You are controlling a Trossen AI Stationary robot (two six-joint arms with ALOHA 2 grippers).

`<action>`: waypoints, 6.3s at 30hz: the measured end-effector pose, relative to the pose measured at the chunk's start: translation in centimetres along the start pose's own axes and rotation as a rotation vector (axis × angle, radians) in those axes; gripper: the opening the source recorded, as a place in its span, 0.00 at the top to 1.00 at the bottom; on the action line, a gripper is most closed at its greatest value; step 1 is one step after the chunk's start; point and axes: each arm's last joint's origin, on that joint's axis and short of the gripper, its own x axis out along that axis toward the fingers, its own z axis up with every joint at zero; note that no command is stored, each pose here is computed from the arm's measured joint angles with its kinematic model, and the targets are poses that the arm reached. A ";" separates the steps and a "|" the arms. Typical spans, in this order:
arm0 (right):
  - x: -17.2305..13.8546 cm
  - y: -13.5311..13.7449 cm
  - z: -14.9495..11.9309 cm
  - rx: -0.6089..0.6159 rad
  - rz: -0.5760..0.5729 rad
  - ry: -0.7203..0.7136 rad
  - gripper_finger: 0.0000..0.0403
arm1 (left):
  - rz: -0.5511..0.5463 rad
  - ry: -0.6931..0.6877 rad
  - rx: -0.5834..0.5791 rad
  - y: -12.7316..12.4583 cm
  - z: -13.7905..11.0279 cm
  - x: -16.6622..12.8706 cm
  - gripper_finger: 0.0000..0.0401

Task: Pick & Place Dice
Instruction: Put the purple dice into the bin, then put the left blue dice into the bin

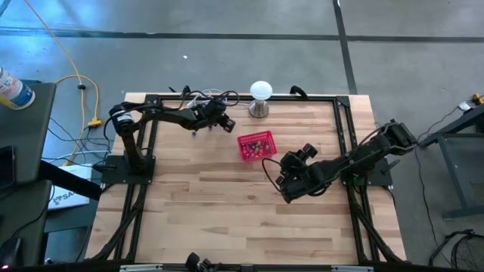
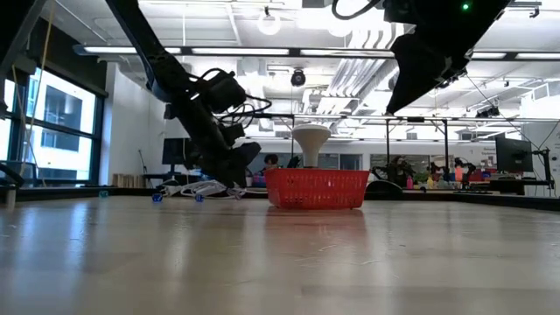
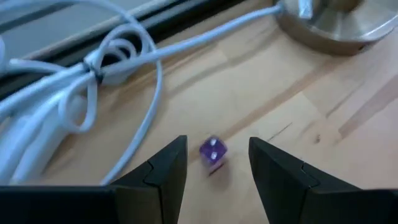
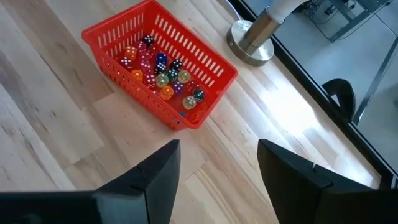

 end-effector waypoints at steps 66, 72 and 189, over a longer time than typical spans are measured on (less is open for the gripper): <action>-2.0 -0.1 -0.2 0.029 -0.043 -0.184 0.49 | -0.423 -0.249 0.283 -7.6 2.0 -11.7 0.86; -4.1 -1.5 -0.8 0.075 -0.035 -0.258 0.49 | -0.602 -0.250 0.312 -9.9 0.8 -12.0 0.86; -2.6 -2.1 0.3 0.149 -0.077 -0.223 0.49 | 0.081 0.663 -0.016 6.1 -4.1 -4.5 0.89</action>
